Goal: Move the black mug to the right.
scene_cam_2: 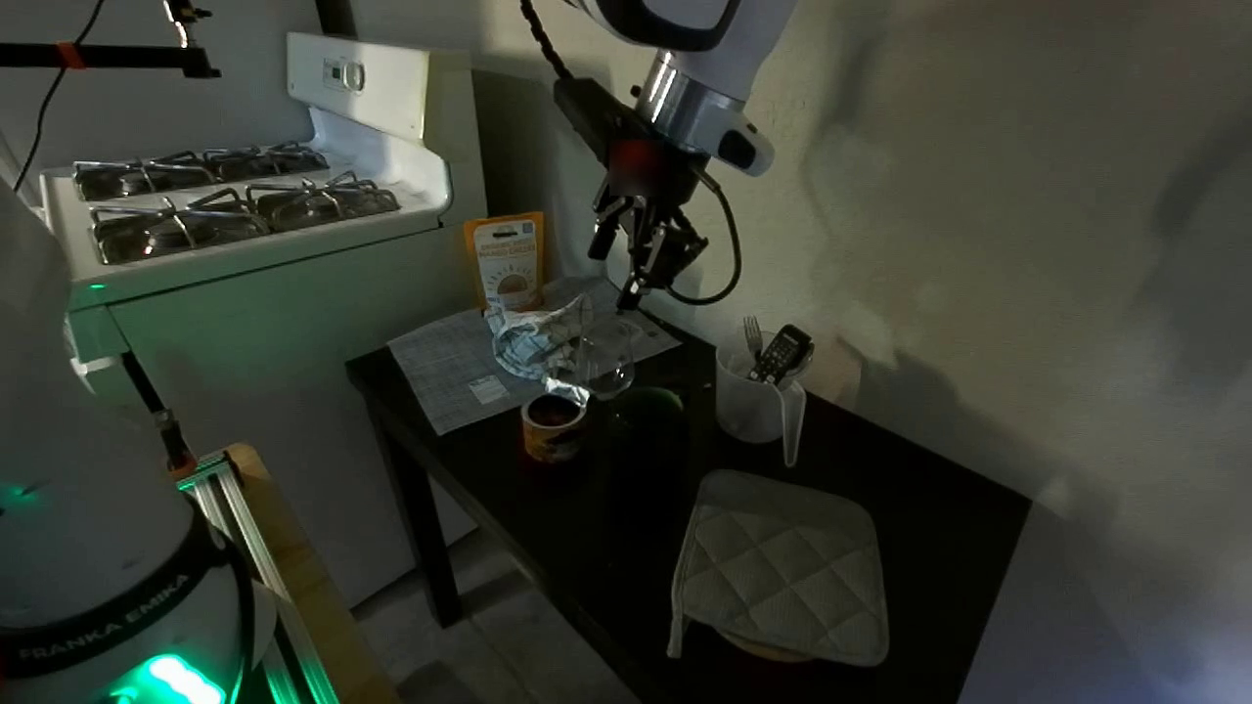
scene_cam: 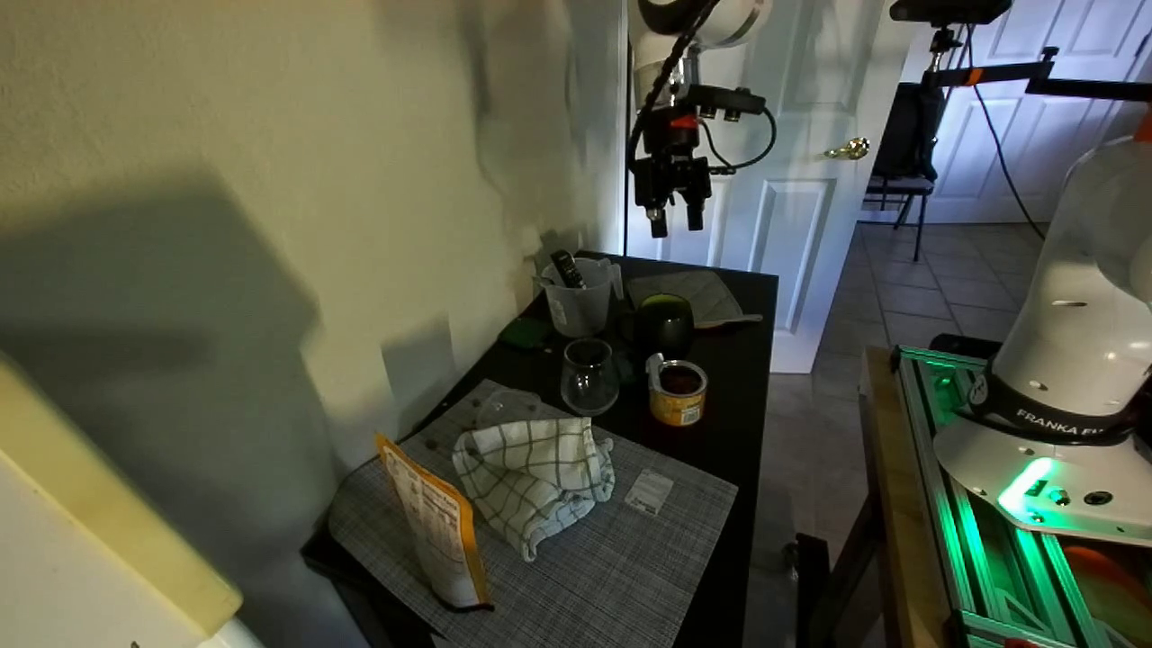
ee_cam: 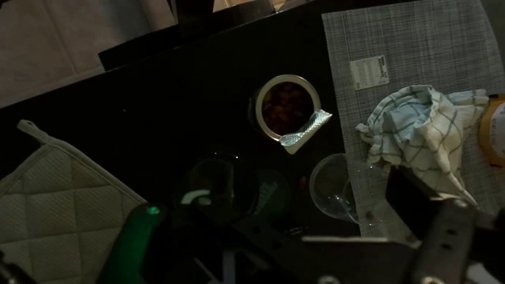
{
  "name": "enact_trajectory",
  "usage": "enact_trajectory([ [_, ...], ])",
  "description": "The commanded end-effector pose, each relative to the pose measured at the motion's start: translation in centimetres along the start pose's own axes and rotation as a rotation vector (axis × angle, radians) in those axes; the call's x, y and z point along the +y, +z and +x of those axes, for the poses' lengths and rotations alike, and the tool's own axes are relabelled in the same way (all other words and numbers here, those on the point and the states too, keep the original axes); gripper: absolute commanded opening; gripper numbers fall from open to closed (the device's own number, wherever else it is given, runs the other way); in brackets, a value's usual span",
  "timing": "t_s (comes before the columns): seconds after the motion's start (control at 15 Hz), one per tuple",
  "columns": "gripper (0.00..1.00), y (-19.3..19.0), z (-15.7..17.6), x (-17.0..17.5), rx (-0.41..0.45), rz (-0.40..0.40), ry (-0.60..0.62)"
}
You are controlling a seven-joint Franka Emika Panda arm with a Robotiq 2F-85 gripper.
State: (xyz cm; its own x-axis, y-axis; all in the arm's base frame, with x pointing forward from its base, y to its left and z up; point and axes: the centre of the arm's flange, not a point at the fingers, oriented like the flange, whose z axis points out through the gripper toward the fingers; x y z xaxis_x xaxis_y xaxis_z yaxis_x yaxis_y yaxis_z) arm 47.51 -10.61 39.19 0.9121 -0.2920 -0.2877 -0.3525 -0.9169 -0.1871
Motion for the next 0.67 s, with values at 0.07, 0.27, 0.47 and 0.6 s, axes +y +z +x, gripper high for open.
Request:
enact_trajectory([
  [0.07,1.0,-0.4,0.2,0.1,-0.005,0.015,0.007],
  [0.27,1.0,-0.6,0.4,0.1,0.0,0.006,0.014],
  [0.47,1.0,1.2,2.2,1.1,0.001,-0.002,0.03],
  [0.6,1.0,2.2,3.3,1.7,0.022,0.001,0.041],
])
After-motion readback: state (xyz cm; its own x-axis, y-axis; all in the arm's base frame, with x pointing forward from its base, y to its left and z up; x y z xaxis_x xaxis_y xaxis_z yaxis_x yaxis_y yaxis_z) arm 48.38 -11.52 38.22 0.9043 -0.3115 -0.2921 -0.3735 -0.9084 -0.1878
